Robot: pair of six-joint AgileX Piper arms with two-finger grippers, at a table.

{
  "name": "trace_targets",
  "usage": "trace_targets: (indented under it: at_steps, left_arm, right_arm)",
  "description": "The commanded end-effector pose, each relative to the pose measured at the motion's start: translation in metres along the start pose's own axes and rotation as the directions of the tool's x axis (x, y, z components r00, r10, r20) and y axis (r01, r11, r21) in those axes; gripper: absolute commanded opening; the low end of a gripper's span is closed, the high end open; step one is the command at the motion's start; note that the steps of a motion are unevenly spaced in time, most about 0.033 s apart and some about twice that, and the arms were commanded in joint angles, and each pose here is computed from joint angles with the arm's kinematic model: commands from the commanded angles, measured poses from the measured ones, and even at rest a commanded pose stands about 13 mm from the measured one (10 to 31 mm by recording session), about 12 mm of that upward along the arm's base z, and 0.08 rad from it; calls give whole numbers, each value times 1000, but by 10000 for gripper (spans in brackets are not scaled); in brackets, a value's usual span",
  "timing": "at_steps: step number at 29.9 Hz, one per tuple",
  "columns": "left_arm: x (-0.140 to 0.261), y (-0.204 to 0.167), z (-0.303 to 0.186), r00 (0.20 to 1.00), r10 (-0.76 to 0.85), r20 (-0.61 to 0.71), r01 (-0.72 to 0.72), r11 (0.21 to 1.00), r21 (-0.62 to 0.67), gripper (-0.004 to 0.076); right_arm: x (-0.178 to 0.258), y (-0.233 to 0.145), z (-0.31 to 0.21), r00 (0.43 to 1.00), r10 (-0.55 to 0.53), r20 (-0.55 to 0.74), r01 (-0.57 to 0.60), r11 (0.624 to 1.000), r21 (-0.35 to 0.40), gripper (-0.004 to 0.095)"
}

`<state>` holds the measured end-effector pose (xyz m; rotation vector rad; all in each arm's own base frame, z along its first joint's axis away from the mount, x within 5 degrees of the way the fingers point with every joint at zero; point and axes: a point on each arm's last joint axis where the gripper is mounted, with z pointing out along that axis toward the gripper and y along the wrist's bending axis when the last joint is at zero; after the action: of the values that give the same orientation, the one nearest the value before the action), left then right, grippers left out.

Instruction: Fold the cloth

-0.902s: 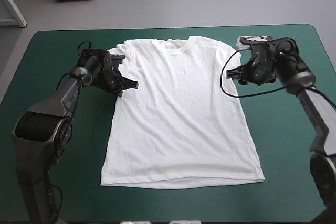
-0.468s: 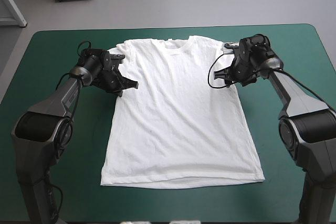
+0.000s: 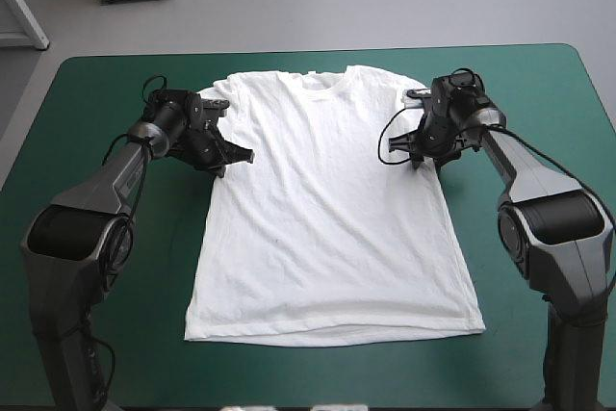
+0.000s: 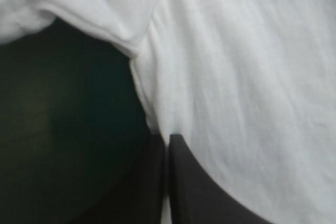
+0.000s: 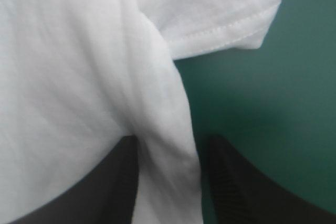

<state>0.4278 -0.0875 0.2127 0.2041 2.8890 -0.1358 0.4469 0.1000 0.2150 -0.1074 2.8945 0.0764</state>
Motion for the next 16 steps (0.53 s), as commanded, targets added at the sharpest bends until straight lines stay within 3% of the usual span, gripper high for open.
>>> trace_targets:
  at_steps: [1, 2, 8, 16]
  left_arm:
    - [-4, -8, -16, 998, -8, 57, 6, 999, 39, -10]
    - [-4, -8, -17, 998, -8, 60, 6, 999, 39, -10]
    - [-7, -10, -31, 995, -7, 96, 2, 999, 49, -10]
    - [-16, -14, -84, 973, 4, 231, -17, 998, 54, -10]
  right_arm:
    - [-2, 7, -10, 999, 19, 25, -17, 997, -69, 100]
    - [-1, 7, -10, 1000, 17, 22, -15, 998, -69, -22]
    - [-1, 5, -18, 999, -18, 39, 19, 999, -42, -17]
    - [-1, -3, -89, 973, -43, 226, 39, 999, 22, -17]
